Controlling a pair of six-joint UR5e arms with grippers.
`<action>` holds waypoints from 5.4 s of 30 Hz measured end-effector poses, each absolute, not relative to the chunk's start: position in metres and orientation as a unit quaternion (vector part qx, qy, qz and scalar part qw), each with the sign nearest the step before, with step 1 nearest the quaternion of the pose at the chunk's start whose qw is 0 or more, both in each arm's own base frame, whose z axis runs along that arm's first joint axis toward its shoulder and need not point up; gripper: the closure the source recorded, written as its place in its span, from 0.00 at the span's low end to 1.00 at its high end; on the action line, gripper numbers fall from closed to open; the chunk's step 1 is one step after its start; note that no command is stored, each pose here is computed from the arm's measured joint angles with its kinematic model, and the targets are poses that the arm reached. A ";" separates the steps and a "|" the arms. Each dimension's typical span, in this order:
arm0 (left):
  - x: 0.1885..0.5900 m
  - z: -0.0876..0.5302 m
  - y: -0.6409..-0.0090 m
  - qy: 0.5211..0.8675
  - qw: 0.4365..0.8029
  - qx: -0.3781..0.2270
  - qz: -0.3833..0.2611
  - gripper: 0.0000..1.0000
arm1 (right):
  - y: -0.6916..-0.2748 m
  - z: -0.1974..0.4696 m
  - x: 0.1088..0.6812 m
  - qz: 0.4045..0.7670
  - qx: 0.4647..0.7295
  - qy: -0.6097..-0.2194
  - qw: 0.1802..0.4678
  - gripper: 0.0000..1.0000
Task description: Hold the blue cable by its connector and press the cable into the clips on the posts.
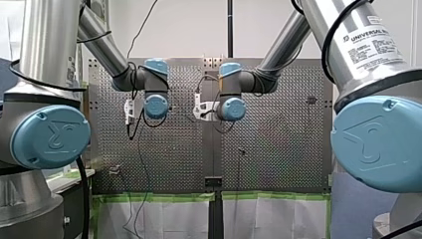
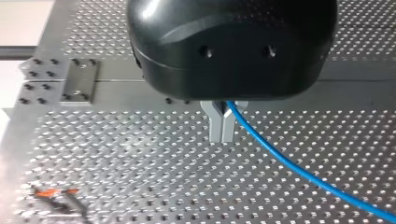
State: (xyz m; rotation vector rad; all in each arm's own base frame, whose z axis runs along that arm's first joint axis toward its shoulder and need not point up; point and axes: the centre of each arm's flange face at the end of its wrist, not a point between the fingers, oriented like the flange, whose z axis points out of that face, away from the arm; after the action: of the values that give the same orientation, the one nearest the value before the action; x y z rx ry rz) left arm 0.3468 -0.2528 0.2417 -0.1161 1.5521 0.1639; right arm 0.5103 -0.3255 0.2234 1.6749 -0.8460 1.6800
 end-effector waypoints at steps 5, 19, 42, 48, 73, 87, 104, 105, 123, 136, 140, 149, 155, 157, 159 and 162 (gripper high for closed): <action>0.344 0.256 -0.248 0.693 0.715 -0.058 0.073 1.00 | -0.327 0.229 0.514 0.638 0.632 -0.316 0.305 1.00; 0.349 0.259 -0.241 0.692 0.714 -0.054 0.091 1.00 | -0.341 0.274 0.537 0.657 0.626 -0.299 0.294 1.00; 0.382 0.279 -0.223 0.683 0.720 -0.075 0.093 1.00 | -0.364 0.328 0.556 0.696 0.590 -0.308 0.269 1.00; 0.393 0.289 -0.218 0.683 0.720 -0.075 0.093 1.00 | -0.371 0.341 0.559 0.705 0.579 -0.311 0.267 1.00; 0.441 0.355 -0.207 0.671 0.730 -0.085 0.092 1.00 | -0.397 0.376 0.584 0.733 0.543 -0.328 0.245 1.00; 0.467 0.352 -0.206 0.683 0.722 -0.061 0.095 1.00 | -0.415 0.360 0.590 0.727 0.543 -0.342 0.245 1.00; 0.489 0.348 -0.189 0.685 0.718 -0.066 0.103 1.00 | -0.440 0.361 0.575 0.717 0.523 -0.368 0.277 1.00; 0.491 0.346 -0.188 0.686 0.717 -0.065 0.103 1.00 | -0.440 0.361 0.575 0.716 0.523 -0.369 0.278 1.00; 0.512 0.360 -0.173 0.673 0.732 -0.067 0.086 1.00 | -0.446 0.361 0.571 0.712 0.522 -0.369 0.291 1.00; 0.535 0.370 -0.166 0.678 0.729 -0.065 0.072 1.00 | -0.456 0.362 0.563 0.709 0.516 -0.375 0.299 1.00; 0.542 0.376 -0.163 0.675 0.732 -0.068 0.064 1.00 | -0.458 0.361 0.563 0.709 0.516 -0.377 0.301 1.00; 0.551 0.376 -0.156 0.681 0.727 -0.068 0.061 1.00 | -0.469 0.359 0.555 0.694 0.506 -0.392 0.330 1.00; 0.561 0.364 -0.154 0.693 0.716 -0.062 0.056 1.00 | -0.474 0.362 0.552 0.685 0.495 -0.403 0.352 1.00; 0.563 0.365 -0.153 0.694 0.716 -0.063 0.054 1.00 | -0.476 0.363 0.550 0.682 0.490 -0.408 0.358 1.00; 0.565 0.368 -0.152 0.694 0.715 -0.065 0.052 1.00 | -0.477 0.363 0.548 0.679 0.486 -0.414 0.364 1.00; 0.568 0.372 -0.150 0.694 0.715 -0.067 0.052 1.00 | -0.480 0.362 0.545 0.671 0.482 -0.422 0.372 1.00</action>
State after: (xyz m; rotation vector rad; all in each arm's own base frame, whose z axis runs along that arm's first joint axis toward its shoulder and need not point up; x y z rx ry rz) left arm 0.5679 -0.1503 0.3722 -0.1483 1.5370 0.1147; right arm 0.5446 -0.4804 0.3618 1.2350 -1.0820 1.7208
